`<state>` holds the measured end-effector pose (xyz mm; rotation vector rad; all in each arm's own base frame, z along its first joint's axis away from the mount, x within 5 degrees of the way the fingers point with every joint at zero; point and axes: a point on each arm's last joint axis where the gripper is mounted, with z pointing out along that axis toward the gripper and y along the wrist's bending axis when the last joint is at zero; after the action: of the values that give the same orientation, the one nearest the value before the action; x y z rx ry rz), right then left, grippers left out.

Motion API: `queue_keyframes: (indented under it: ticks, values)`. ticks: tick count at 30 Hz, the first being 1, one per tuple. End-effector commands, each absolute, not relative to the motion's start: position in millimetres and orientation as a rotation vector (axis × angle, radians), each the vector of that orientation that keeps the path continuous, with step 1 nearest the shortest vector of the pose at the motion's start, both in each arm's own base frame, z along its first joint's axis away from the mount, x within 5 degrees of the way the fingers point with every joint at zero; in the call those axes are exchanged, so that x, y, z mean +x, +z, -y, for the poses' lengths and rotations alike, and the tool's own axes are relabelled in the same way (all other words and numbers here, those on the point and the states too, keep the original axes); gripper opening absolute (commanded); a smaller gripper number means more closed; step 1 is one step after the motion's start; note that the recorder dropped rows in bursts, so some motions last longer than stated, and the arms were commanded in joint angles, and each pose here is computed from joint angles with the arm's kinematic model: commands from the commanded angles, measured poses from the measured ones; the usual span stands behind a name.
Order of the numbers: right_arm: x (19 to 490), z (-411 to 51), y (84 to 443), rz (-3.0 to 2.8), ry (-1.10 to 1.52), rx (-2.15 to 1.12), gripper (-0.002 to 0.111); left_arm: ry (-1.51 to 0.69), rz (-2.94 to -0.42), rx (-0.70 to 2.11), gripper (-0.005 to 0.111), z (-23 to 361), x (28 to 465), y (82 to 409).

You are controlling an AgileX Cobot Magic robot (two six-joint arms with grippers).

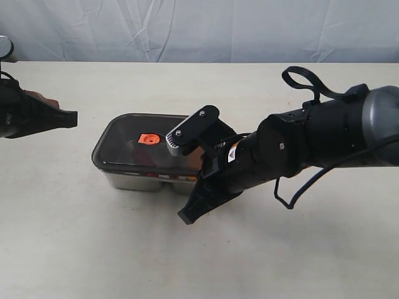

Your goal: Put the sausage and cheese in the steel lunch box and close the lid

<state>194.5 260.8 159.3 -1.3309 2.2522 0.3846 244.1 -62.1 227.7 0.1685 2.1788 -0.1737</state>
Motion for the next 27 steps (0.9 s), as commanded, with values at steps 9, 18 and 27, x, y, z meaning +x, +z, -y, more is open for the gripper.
queue_keyframes:
  ticks: [9, 18, 27]
  values:
    - [197, -261, 163, -2.215, 0.374, -1.324, -0.001, -0.192, -2.177, 0.165, 0.0, 63, 245, 228]
    - [192, -258, 160, -2.281, 0.377, -1.35, -0.001, -0.194, -2.176, 0.177, 0.0, 63, 245, 228]
    - [185, -241, 214, -2.191, 0.356, -1.276, -0.001, -0.286, -2.182, 0.244, 0.0, 71, 243, 226]
